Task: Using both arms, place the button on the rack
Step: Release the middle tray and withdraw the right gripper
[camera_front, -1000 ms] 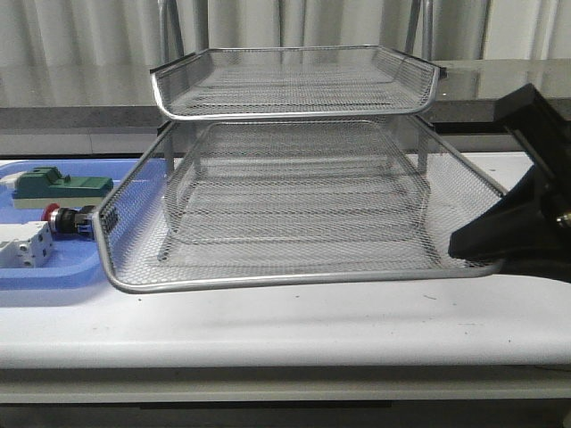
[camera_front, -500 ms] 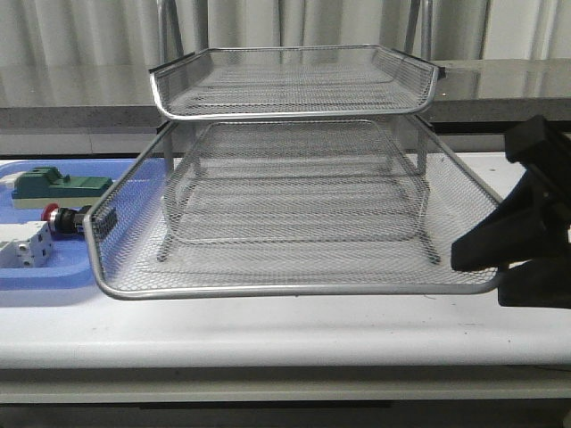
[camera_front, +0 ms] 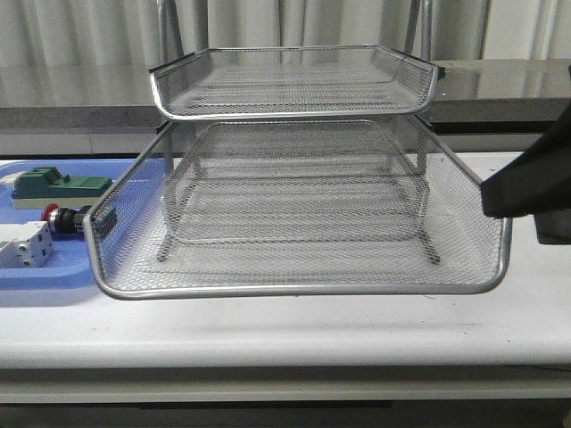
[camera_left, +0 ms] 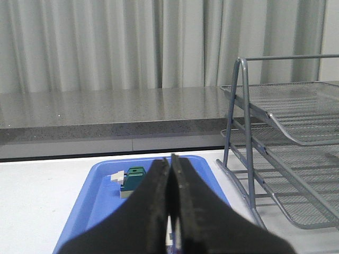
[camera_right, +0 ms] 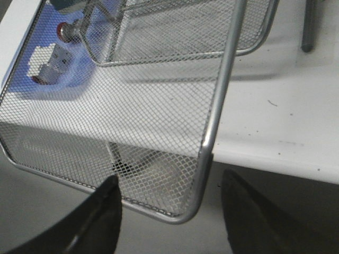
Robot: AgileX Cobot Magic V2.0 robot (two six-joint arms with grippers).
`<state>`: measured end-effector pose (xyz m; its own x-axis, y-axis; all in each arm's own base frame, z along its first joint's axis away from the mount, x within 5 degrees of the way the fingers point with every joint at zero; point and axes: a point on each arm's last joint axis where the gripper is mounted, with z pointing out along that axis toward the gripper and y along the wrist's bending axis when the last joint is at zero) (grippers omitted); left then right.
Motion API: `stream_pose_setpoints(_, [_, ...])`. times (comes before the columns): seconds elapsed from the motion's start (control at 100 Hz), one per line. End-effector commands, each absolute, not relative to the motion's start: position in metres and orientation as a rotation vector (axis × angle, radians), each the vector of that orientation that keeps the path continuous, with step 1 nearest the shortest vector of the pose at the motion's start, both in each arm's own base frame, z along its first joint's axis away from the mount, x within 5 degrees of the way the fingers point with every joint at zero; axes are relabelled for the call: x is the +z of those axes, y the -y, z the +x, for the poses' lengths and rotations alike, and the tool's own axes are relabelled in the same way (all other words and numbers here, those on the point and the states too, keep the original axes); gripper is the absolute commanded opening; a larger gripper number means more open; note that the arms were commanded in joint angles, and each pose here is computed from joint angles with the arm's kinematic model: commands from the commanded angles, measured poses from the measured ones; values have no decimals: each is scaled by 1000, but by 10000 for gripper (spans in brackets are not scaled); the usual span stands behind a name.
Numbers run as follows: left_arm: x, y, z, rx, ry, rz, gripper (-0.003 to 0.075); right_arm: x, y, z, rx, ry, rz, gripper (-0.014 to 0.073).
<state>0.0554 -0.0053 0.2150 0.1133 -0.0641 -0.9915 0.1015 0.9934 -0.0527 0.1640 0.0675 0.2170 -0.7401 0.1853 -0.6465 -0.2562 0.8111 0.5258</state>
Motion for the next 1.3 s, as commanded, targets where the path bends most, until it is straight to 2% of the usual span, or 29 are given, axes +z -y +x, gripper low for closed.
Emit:
stream_pose_setpoints(0.0, [212, 5, 53, -136, -1380, 19, -20, 237, -66, 164, 756, -2239, -87, 435])
stream_pose_setpoints(0.2, [212, 5, 53, -136, -1380, 19, -20, 267, -61, 163, 622, -2305, -194, 435])
stream_pose_setpoints(0.42, [212, 5, 53, -136, -1380, 19, -20, 300, -43, 158, 347, -2387, -202, 435])
stream_pose_setpoints(0.67, [212, 5, 53, -136, -1380, 19, -20, 333, -21, 131, 118, -2293, -105, 435])
stream_pose_setpoints(0.85, [212, 5, 53, -136, -1380, 19, -20, 346, -9, 100, 60, -2202, -45, 435])
stream_pose_setpoints(1.07, [212, 5, 53, -136, -1380, 19, -20, 354, -5, 70, 71, -2106, -36, 422])
stream_pose_setpoints(1.16, [212, 5, 53, -136, -1380, 19, -20, 355, -4, 63, 72, -2092, -34, 372])
stream_pose_setpoints(1.29, [212, 5, 53, -136, -1380, 19, -20, 356, -3, 59, 75, -2072, -33, 248])
